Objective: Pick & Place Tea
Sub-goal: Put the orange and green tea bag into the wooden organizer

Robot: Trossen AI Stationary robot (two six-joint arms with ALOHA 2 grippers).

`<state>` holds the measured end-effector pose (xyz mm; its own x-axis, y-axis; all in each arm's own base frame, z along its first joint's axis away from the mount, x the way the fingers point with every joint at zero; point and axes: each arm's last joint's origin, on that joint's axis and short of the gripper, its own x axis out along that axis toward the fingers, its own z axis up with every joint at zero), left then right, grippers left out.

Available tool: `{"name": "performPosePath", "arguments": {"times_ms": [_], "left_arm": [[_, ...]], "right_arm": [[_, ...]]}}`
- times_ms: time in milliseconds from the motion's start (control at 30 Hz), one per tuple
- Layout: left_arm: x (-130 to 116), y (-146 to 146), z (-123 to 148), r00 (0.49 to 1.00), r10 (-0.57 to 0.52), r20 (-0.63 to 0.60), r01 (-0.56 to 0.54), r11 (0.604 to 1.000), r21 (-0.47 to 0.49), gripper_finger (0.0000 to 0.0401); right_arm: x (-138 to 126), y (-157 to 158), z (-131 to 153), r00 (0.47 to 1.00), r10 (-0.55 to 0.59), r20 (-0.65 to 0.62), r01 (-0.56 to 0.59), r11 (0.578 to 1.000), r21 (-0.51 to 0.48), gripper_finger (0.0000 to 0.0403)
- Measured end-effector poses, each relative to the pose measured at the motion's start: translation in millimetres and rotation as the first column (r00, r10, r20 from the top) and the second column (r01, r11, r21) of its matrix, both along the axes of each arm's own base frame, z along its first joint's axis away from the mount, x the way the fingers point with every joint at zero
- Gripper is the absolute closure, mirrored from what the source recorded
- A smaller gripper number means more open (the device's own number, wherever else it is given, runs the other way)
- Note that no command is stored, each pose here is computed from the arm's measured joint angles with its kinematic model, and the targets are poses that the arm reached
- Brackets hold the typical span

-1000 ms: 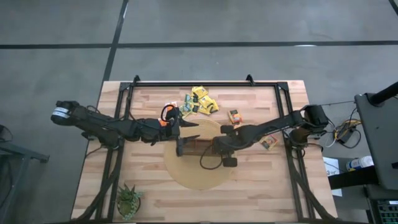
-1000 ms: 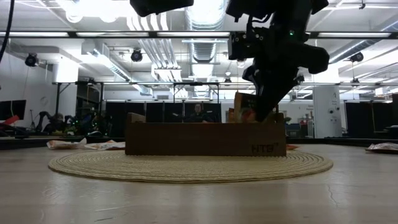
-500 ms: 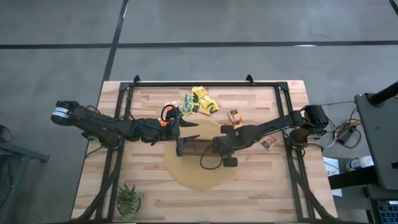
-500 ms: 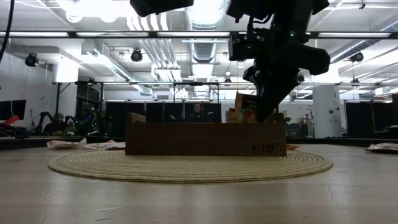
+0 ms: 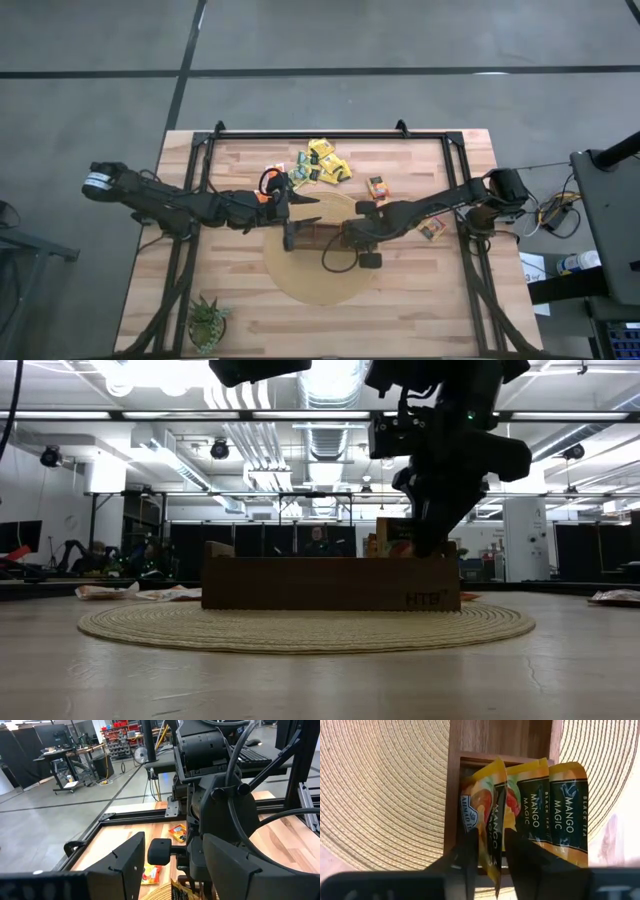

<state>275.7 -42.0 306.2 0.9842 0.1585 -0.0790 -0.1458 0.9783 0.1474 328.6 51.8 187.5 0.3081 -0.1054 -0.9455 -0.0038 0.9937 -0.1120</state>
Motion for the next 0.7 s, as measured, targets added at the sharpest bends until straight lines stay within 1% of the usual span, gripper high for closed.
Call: {"name": "performPosePath", "arguments": {"times_ms": [100, 200, 400, 467, 600, 700], "left_arm": [[0, 0, 0, 1.0, 0.0, 0.0, 0.0, 1.0, 0.0, 0.0206], [0, 0, 0, 1.0, 0.0, 0.0, 0.0, 1.0, 0.0, 0.0206], [0, 0, 0, 1.0, 0.0, -0.003, 0.0, 1.0, 0.0, 0.0206], [0, 0, -1, 1.0, 0.0, -0.006, 0.0, 1.0, 0.001, 0.0206], [0, 0, -1, 1.0, 0.0, -0.009, 0.0, 1.0, 0.002, 0.0206], [0, 0, -1, 1.0, 0.0, -0.008, 0.0, 1.0, 0.002, 0.0206]], "right_arm": [[-1, -1, 2, 1.0, 0.016, -0.009, -0.016, 1.0, -0.007, 0.0286], [1, -1, 11, 1.0, 0.014, -0.019, -0.014, 1.0, -0.011, 0.0276], [8, 0, 25, 1.0, -0.007, 0.027, 0.007, 1.0, -0.01, 0.0271], [8, -1, 27, 0.999, -0.025, 0.043, 0.027, 0.998, -0.06, 0.0274], [6, -6, 26, 0.996, -0.068, 0.05, 0.077, 0.974, -0.214, 0.0283], [4, -8, 26, 0.996, -0.081, 0.041, 0.089, 0.96, -0.264, 0.0288]]}}
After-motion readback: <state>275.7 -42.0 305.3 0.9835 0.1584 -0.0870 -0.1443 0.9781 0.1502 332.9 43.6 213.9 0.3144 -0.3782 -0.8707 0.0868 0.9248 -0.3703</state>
